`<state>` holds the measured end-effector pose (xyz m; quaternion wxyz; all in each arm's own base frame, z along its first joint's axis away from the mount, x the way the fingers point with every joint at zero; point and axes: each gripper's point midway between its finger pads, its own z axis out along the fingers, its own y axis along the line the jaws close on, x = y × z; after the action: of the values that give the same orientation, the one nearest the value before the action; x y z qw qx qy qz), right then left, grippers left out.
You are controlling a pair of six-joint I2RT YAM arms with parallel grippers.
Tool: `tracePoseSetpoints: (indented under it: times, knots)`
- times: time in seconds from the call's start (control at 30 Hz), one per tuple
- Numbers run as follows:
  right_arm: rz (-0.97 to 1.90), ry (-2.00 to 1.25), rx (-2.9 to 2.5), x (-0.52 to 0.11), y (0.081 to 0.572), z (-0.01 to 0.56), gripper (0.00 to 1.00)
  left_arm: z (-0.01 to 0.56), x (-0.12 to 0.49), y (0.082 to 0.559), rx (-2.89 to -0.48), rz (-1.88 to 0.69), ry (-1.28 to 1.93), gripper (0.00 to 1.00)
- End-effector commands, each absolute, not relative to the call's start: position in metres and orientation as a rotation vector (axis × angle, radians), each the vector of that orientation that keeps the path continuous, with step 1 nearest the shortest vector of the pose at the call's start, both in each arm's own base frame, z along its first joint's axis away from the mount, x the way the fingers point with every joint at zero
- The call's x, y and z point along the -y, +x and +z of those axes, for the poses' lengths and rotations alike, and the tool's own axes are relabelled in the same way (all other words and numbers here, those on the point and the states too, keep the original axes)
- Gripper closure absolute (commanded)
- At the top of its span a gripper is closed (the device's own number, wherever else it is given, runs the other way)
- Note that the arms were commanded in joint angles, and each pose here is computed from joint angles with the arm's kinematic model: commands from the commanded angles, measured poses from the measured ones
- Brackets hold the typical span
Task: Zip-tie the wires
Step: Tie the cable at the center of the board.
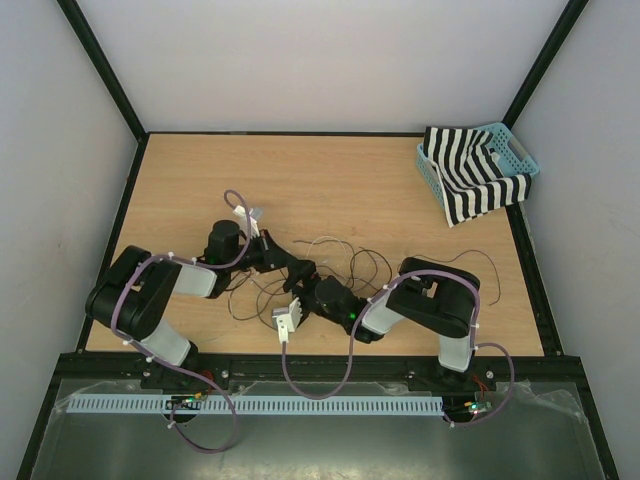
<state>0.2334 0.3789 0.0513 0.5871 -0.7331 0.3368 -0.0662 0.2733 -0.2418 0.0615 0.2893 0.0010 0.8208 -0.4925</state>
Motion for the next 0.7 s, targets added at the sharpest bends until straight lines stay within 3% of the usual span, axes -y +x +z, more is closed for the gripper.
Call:
tracePoseSetpoints:
  times: [0.0,0.67]
  knots:
    - [-0.143,-1.802,-0.788,-0.375,0.226,0.026,0.01,0.080,0.250,0.276,-2.142,-1.355,0.043,1.00]
    - [-0.063,-1.617,-0.757,-0.386,0.200,0.048,0.01,0.068,0.251,0.278,-2.192,-1.357,-0.008,1.00]
